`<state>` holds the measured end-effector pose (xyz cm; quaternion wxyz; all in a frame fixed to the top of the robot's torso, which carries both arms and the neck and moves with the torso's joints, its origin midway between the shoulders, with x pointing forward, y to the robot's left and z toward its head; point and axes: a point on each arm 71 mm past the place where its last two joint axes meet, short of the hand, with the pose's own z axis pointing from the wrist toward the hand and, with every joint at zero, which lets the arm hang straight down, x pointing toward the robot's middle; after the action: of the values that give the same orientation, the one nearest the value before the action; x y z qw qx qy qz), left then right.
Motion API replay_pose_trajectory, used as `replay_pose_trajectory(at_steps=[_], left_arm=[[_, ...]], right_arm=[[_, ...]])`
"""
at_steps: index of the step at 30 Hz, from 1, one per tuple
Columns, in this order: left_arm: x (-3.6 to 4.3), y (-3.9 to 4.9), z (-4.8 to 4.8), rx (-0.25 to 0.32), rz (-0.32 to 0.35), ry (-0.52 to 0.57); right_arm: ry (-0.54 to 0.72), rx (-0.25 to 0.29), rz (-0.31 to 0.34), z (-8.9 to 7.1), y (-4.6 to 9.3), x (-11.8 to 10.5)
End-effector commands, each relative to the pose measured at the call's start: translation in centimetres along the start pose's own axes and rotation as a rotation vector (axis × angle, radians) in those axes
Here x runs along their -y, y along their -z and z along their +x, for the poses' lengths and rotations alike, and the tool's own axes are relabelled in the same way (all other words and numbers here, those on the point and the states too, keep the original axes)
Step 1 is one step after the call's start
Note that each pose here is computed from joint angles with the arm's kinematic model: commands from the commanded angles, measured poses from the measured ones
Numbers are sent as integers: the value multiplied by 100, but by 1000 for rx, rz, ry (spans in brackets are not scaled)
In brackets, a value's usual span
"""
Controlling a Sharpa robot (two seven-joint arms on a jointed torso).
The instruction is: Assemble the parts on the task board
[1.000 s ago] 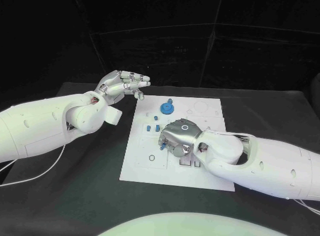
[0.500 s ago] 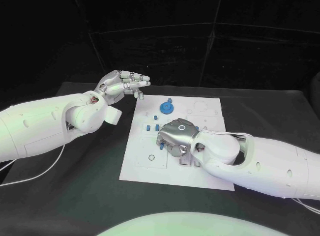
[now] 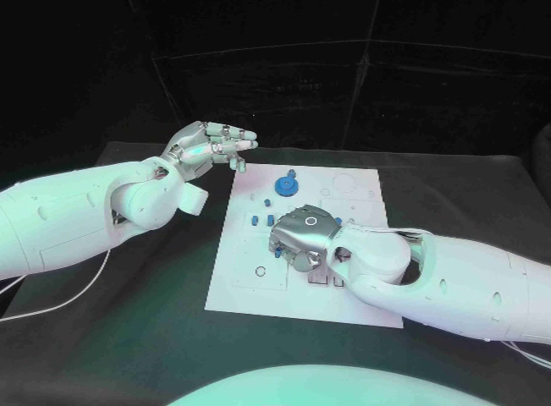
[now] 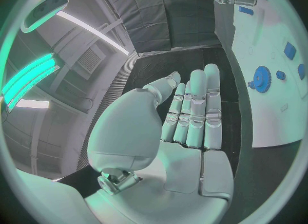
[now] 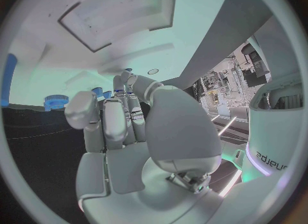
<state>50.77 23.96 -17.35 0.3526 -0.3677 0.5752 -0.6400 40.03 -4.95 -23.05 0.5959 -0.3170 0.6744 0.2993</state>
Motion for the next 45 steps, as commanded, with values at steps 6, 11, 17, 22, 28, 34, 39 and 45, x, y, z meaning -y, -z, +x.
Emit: replay_pose_trajectory(at_steps=[6,11,17,22,28,34,39,45], left_arm=[[11,-1,4,-9,3,9],[10,-1,-3,-7,2,8],[9,-1,-4,-7,1,9],[9,-1,-3,-8,0,9],[8,-1,-7,-8,-1,9],[7,0,-14,-7,-2,8],[6,1,-14,-7,-2,9],[7,3,-8,-10,-3,10]], right_arm=[[-6,-16,-12,1,11,-13],[-23,-9,-13,-2,13,-9],[-38,5,-7,-7,11,8],[-48,23,3,-15,15,29],[-70,63,2,-46,53,42],[-105,107,22,-97,206,108],[-172,93,117,-239,394,364],[-202,54,246,-446,610,778]])
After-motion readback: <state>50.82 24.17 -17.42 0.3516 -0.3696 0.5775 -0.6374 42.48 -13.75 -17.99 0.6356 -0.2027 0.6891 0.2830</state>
